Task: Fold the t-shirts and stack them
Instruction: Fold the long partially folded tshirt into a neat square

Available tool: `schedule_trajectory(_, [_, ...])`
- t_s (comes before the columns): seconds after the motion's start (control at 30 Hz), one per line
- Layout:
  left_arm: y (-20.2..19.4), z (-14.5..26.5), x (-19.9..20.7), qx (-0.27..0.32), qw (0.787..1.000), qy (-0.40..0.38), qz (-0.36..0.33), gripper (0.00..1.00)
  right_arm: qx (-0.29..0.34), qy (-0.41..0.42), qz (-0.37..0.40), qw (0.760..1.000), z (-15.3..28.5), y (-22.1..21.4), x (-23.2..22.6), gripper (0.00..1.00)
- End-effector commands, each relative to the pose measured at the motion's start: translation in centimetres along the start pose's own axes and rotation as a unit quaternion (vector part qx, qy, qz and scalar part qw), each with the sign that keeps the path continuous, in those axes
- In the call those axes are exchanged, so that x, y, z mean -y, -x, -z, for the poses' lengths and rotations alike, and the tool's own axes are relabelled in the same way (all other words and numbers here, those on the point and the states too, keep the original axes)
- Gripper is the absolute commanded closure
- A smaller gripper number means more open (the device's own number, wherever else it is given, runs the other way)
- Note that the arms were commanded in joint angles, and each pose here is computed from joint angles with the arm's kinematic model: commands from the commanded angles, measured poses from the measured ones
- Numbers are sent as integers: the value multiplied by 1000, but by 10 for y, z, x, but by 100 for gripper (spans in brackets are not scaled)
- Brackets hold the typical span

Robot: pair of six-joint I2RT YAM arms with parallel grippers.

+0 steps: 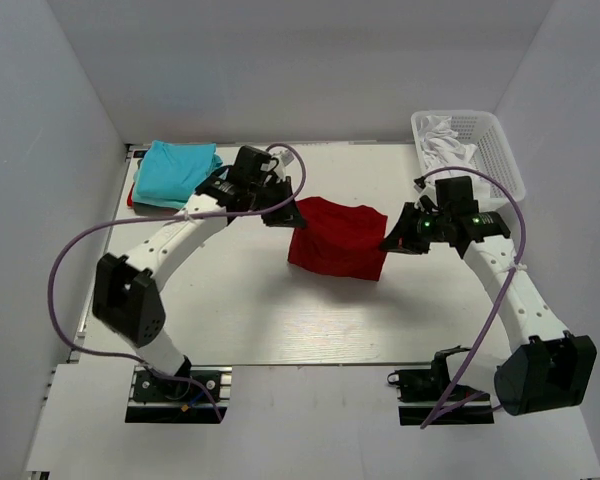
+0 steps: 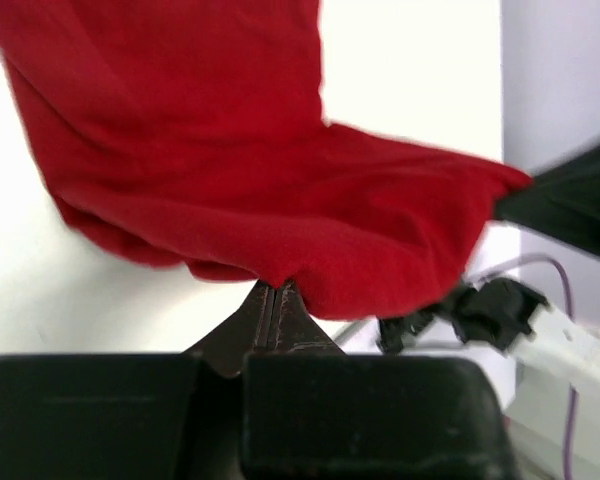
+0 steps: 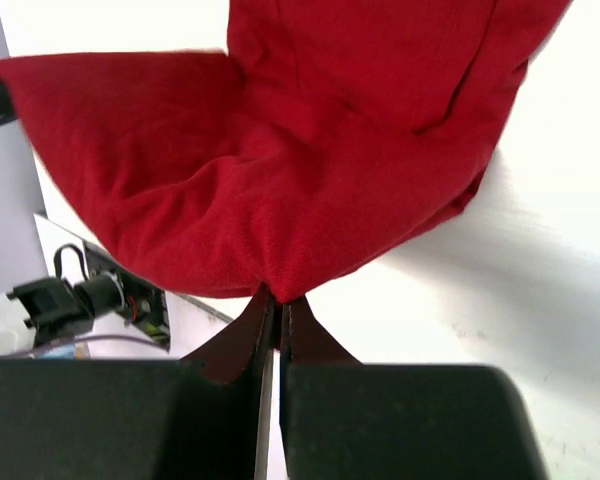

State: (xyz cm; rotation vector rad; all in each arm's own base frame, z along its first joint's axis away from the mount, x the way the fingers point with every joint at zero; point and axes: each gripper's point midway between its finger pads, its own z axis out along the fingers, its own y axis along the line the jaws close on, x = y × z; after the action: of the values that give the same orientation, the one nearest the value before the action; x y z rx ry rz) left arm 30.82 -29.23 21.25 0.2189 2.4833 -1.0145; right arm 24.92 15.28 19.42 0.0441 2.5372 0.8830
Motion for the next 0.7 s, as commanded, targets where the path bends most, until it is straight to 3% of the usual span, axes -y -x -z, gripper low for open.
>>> schedule_trajectory(0.0, [30,-9,-4,28,999,19,-16,100,37,4,-6,999,-8,30,1,100])
schedule_trajectory(0.33, [69,-55,-61,43,989,140,30,100,20,-13,-42,999,-45,74,34,100])
schedule_trajectory(0.47, [81,-73,-86,49,986,155,47,100,43,0,-39,998,-63,98,45,100])
schedule_trajectory(0.67, [119,-95,-85,77,987,140,35,100,66,12,-25,997,-88,145,55,100])
